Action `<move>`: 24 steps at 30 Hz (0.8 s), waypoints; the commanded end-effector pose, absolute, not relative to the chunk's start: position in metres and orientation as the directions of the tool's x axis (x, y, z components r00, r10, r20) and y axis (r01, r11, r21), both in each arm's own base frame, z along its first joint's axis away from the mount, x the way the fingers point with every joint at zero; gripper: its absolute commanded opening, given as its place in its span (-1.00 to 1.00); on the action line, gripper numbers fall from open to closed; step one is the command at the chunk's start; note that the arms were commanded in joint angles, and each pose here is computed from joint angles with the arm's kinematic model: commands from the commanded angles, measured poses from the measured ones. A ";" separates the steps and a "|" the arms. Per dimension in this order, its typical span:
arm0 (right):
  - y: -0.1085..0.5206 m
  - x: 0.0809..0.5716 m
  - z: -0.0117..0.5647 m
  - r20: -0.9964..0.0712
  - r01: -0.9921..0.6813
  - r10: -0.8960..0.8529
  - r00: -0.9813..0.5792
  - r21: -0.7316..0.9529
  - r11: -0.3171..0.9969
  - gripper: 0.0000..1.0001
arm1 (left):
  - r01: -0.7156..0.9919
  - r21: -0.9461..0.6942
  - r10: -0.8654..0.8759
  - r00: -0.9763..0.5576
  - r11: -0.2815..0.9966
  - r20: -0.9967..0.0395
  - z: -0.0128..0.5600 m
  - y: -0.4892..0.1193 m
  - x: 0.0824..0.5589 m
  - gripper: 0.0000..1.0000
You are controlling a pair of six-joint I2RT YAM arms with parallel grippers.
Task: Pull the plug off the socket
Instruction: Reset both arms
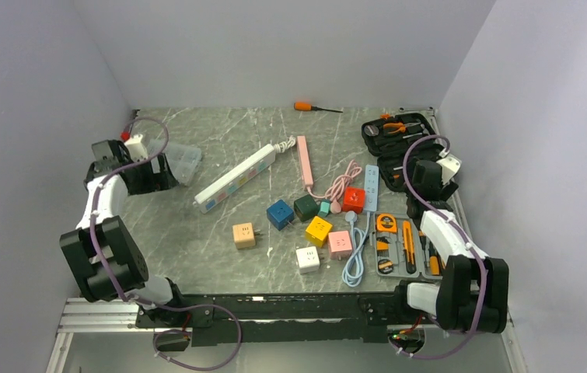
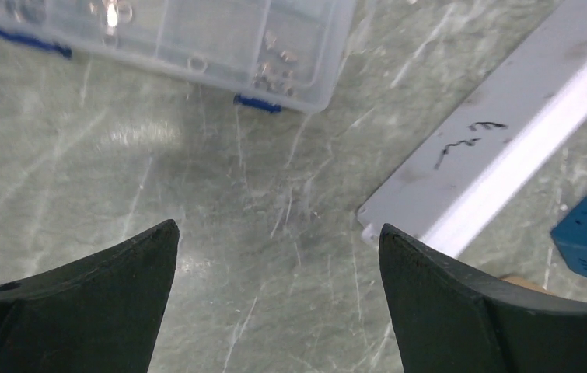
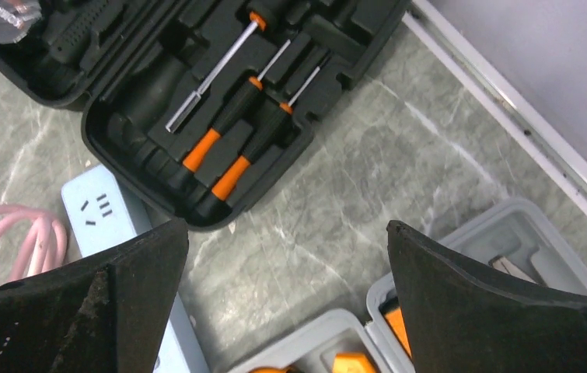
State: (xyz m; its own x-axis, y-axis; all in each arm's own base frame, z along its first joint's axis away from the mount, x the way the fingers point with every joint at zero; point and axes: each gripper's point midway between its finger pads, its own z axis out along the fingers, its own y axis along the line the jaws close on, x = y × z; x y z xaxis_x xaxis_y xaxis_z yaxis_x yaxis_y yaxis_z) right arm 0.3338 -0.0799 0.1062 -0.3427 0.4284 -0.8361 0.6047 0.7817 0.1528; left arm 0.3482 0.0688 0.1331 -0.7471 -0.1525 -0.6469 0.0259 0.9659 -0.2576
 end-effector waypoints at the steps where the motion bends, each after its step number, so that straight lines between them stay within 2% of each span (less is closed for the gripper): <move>1: -0.091 0.353 0.126 -0.913 0.581 0.341 -0.225 0.155 0.799 1.00 | -0.084 -0.233 -0.232 -0.632 0.969 -0.739 0.128 0.082 0.362 0.99; 4: -0.093 0.349 0.121 -0.926 0.578 0.323 -0.197 0.156 0.801 0.99 | -0.056 -0.210 -0.202 -0.589 0.976 -0.783 0.124 0.073 0.360 0.99; 8: -0.095 0.342 0.121 -0.953 0.557 0.267 -0.145 0.145 0.818 0.99 | -0.015 -0.083 -0.079 -0.511 0.996 -0.856 0.113 0.065 0.360 0.99; 13: -0.090 0.339 0.128 -0.974 0.503 0.222 -0.052 0.166 0.848 0.99 | 0.036 -0.034 -0.017 -0.409 0.999 -0.912 0.107 0.045 0.361 0.99; 18: -0.080 0.341 0.132 -0.980 0.459 0.198 0.006 0.179 0.870 0.99 | 0.062 0.056 0.070 -0.237 0.996 -0.969 0.116 0.036 0.363 0.99; 24: -0.066 0.338 0.130 -0.992 0.435 0.113 0.055 0.126 0.892 0.99 | 0.078 0.072 0.077 -0.063 0.994 -0.995 0.136 0.026 0.353 0.99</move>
